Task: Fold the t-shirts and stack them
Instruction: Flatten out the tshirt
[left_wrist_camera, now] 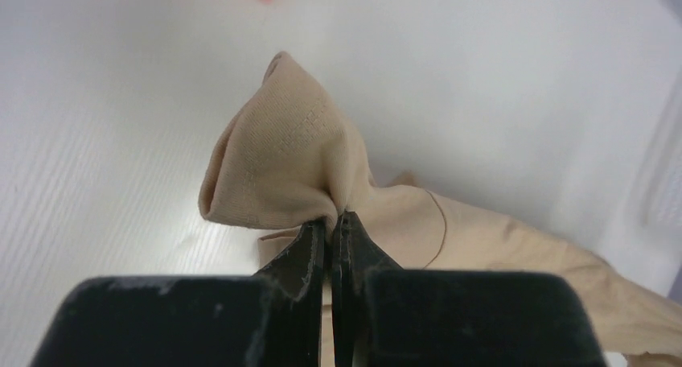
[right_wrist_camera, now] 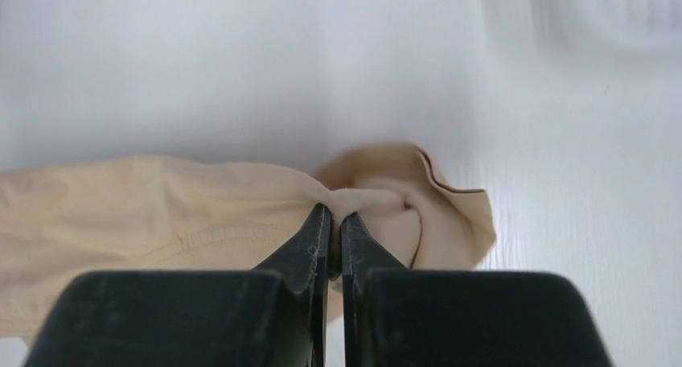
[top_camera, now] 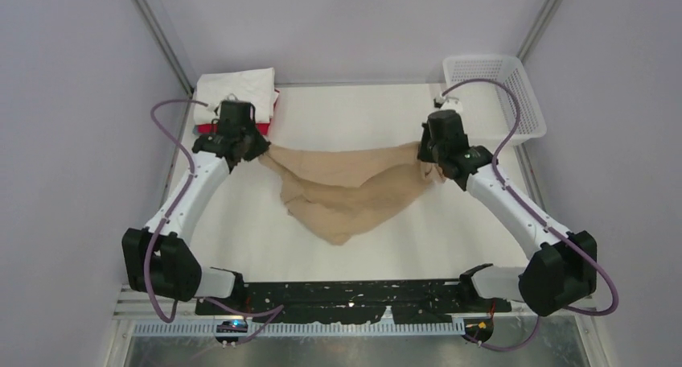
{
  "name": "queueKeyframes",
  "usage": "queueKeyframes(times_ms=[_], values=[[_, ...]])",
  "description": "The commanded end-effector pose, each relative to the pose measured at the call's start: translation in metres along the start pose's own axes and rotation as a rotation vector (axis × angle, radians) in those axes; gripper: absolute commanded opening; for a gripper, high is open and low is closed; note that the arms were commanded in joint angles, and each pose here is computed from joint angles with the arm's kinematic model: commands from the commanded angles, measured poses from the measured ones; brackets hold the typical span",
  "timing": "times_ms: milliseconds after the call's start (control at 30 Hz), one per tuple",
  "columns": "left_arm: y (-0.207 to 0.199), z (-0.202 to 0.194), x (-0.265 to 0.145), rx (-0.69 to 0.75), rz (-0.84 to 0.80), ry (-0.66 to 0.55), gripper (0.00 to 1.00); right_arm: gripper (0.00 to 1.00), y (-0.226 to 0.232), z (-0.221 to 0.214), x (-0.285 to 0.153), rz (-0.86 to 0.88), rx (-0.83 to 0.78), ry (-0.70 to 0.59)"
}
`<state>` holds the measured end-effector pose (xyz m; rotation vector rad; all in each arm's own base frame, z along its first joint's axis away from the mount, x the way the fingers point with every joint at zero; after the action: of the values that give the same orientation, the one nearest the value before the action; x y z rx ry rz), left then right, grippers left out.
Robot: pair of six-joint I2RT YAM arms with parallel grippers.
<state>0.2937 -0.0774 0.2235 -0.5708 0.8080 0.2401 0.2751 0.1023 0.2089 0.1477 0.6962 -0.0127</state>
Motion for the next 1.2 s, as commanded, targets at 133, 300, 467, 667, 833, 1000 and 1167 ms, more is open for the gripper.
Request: queueKeyframes(times_ms=[133,300,467,667,833,1000,1167], values=[[-0.099,0.182,-0.108,0.061,-0.279,-0.479,0.00,0.05,0.019,0.240,-0.086,0.089,-0.004,-0.626],[-0.129,0.226,-0.176,0.091,-0.469,-0.634,0.00,0.05,0.030,0.308,-0.133,0.200,-0.045,-0.821],[-0.120,0.219,-0.190,0.134,-0.488,-0.659,0.00,0.05,0.029,0.306,-0.150,0.256,-0.096,-0.846],[-0.079,0.145,-0.141,0.178,-0.495,-0.468,0.00,0.05,0.019,0.233,-0.128,0.307,-0.131,-0.715],[-0.025,0.049,-0.087,0.143,-0.432,-0.255,0.00,0.05,-0.004,0.131,-0.090,0.275,-0.076,-0.489],[0.022,-0.080,-0.048,0.133,-0.396,0.092,0.00,0.06,-0.041,0.032,-0.064,0.047,0.048,-0.200],[0.058,-0.183,-0.054,0.164,-0.446,0.423,0.09,0.08,-0.078,-0.019,-0.060,-0.259,0.108,-0.033]])
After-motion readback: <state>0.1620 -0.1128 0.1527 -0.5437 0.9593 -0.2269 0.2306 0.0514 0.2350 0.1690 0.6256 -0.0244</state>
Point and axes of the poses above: each gripper's point midway between its finger pads, its own x axis out along the fingers, its own y axis along the line the jaws close on, z = x × y, the point moved 8 cm from there along -x, back along the fingers, and after that the axes turned 2 degrees about -x, right-handed, at the moved point
